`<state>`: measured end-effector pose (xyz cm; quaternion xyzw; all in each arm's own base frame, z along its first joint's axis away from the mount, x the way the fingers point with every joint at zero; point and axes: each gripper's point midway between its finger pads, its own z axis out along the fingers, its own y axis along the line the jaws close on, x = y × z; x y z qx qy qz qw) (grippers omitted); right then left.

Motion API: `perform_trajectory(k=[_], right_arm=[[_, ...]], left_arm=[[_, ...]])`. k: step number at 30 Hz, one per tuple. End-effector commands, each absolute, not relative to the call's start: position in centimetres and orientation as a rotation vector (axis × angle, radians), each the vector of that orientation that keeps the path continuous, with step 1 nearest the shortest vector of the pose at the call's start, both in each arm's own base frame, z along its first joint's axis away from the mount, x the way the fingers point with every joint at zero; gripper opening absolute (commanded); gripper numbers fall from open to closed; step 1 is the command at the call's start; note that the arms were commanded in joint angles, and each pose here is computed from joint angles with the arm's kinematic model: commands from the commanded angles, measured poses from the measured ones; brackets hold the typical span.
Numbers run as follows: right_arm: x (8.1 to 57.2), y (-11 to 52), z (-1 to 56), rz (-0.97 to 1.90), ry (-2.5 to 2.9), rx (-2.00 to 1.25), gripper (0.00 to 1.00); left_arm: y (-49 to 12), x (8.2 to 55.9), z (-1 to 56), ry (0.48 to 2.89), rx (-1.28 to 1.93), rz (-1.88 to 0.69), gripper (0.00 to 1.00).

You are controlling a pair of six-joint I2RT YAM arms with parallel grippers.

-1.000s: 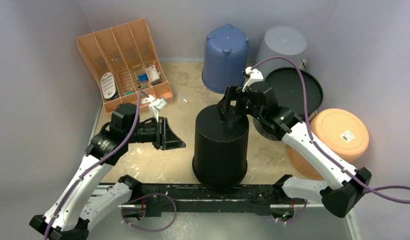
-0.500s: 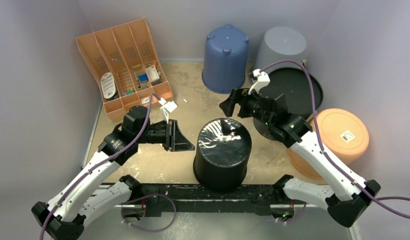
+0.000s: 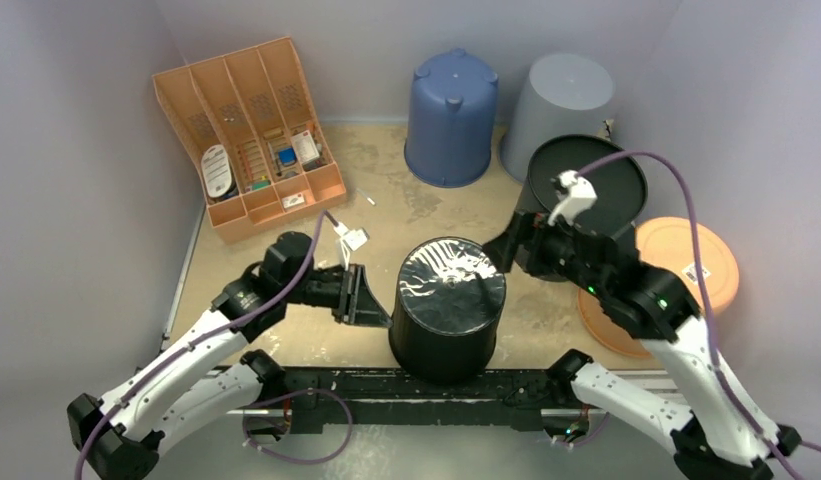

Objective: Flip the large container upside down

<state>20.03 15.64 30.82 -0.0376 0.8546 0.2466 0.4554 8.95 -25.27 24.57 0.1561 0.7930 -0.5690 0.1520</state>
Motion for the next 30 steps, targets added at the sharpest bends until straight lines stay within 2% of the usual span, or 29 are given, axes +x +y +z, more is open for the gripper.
perform_trajectory(k=[1, 3, 6, 10, 15, 21, 27, 30], right_arm=[[16.3, 12.6, 28.6, 0.613, 2.198, 0.098, 1.0], [15.3, 11.8, 27.0, 0.609, 2.242, 0.18, 1.0], [14.8, 10.6, 24.4, 0.525, 2.327, 0.306, 0.97], [15.3, 10.9, 23.5, 0.495, 2.357, 0.347, 0.96], [15.1, 11.3, 23.1, 0.554, 2.339, 0.371, 0.97], [15.7, 13.3, 25.5, 0.687, 2.258, 0.242, 0.98], [17.3, 16.3, 26.9, 0.783, 2.203, 0.072, 1.0], [18.3, 18.1, 27.1, 0.838, 2.194, 0.027, 1.0]], left_arm=[[-26.5, 6.3, 24.7, 2.257, 0.485, -1.808, 0.24], [-27.4, 5.5, 24.5, 2.241, 0.491, -1.88, 0.25], [-28.6, 4.7, 22.8, 2.256, 0.519, -1.902, 0.37], [-30.7, 5.9, 22.9, 2.192, 0.52, -1.925, 0.45], [-32.2, 9.7, 22.1, 2.22, 0.427, -1.717, 0.46], [-33.0, 14.6, 23.0, 2.107, 0.224, -1.574, 0.44], [-28.8, 20.5, 21.4, 2.128, -0.041, -1.283, 0.42], [-26.2, 21.6, 21.7, 2.166, -0.04, -1.125, 0.42]])
